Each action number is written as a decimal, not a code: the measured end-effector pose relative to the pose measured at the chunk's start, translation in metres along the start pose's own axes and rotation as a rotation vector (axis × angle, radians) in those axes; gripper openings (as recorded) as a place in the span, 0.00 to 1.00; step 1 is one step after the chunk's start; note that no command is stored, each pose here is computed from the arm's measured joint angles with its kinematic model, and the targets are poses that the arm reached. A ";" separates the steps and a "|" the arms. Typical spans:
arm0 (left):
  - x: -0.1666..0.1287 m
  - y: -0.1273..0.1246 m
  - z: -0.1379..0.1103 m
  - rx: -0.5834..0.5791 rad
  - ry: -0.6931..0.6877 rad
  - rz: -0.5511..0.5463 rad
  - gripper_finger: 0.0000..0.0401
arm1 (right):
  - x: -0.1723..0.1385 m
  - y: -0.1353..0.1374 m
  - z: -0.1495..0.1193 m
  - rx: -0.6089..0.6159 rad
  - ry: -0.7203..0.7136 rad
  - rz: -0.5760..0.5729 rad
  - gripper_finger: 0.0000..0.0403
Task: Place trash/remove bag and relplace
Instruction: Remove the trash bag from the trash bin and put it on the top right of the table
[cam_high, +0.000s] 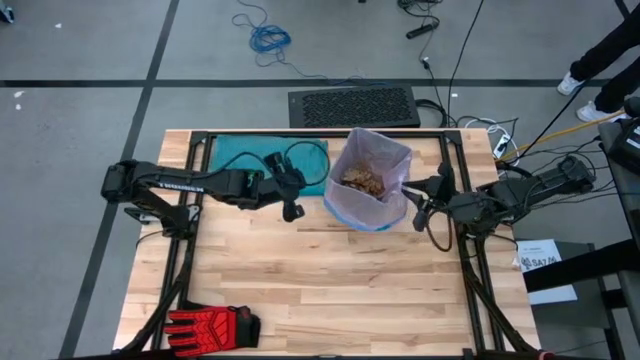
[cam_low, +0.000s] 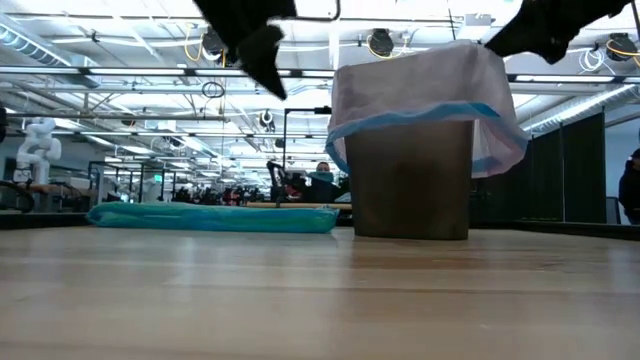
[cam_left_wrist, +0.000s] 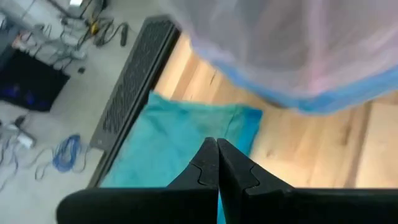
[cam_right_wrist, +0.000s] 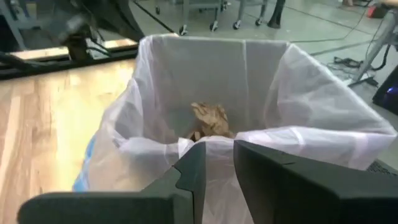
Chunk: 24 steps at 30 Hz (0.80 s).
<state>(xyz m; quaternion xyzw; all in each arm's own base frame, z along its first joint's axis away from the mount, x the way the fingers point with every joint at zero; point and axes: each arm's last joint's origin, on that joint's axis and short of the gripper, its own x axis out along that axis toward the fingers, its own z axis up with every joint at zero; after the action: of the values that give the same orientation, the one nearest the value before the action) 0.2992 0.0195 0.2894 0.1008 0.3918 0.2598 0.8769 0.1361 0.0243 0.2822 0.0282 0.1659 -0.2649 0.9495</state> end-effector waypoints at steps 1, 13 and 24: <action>0.004 0.001 -0.006 -0.014 -0.009 0.001 0.00 | 0.000 -0.001 0.001 0.018 -0.006 -0.016 0.19; 0.039 0.032 -0.014 -0.208 -0.229 -0.098 0.00 | 0.010 -0.033 -0.001 0.151 -0.086 -0.526 0.17; 0.040 0.035 -0.013 -0.189 -0.235 -0.063 0.00 | 0.023 -0.059 0.000 0.077 0.045 -0.604 0.00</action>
<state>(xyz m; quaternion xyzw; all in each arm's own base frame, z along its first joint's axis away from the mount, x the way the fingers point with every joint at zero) 0.2985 0.0698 0.2684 0.0352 0.2633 0.2545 0.9299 0.1248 -0.0379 0.2767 0.0195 0.1777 -0.5405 0.8222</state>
